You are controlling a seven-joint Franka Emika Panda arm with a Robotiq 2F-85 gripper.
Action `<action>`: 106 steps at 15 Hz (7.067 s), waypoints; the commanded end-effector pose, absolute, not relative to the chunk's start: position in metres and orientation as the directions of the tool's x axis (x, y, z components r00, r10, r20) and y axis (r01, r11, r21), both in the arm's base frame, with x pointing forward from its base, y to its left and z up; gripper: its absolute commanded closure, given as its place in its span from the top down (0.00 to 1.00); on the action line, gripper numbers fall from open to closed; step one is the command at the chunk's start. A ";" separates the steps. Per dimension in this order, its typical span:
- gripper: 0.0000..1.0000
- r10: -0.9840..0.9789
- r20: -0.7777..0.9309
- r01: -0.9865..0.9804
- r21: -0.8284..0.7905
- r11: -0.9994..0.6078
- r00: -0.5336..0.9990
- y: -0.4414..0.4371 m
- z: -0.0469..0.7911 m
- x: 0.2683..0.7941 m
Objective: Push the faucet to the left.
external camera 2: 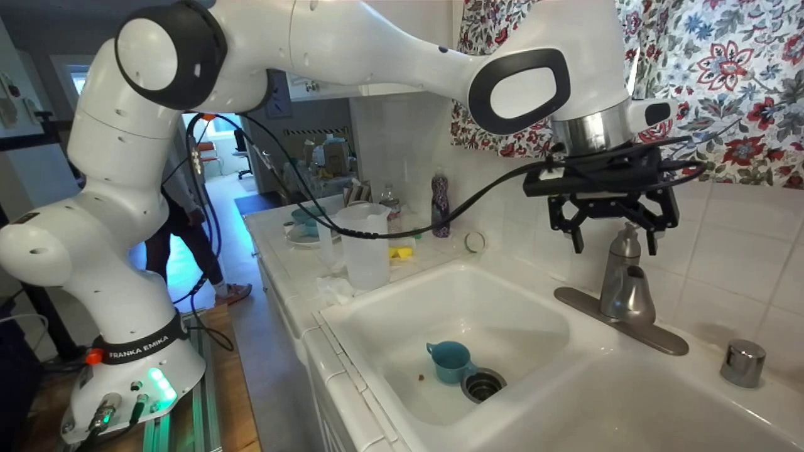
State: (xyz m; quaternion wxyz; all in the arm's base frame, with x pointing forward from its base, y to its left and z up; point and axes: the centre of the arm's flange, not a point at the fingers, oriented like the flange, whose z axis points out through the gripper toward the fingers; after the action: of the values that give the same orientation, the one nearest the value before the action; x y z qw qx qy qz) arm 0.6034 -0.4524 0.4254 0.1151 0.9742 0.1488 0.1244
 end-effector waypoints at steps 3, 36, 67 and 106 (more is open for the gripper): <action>1.00 0.411 0.175 0.359 0.266 -0.895 0.895 -0.479 0.419 0.621; 0.13 0.068 0.089 0.057 0.128 -0.990 0.994 -0.429 0.399 0.630; 0.13 -0.459 0.112 -0.467 0.061 -0.882 0.881 -0.210 0.398 0.610; 0.13 -0.533 0.183 -0.532 -0.060 -0.845 0.826 -0.312 0.433 0.659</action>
State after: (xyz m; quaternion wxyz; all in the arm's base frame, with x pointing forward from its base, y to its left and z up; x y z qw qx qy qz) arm 0.6317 -0.2934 0.4307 0.0095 0.9548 -0.2793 0.1012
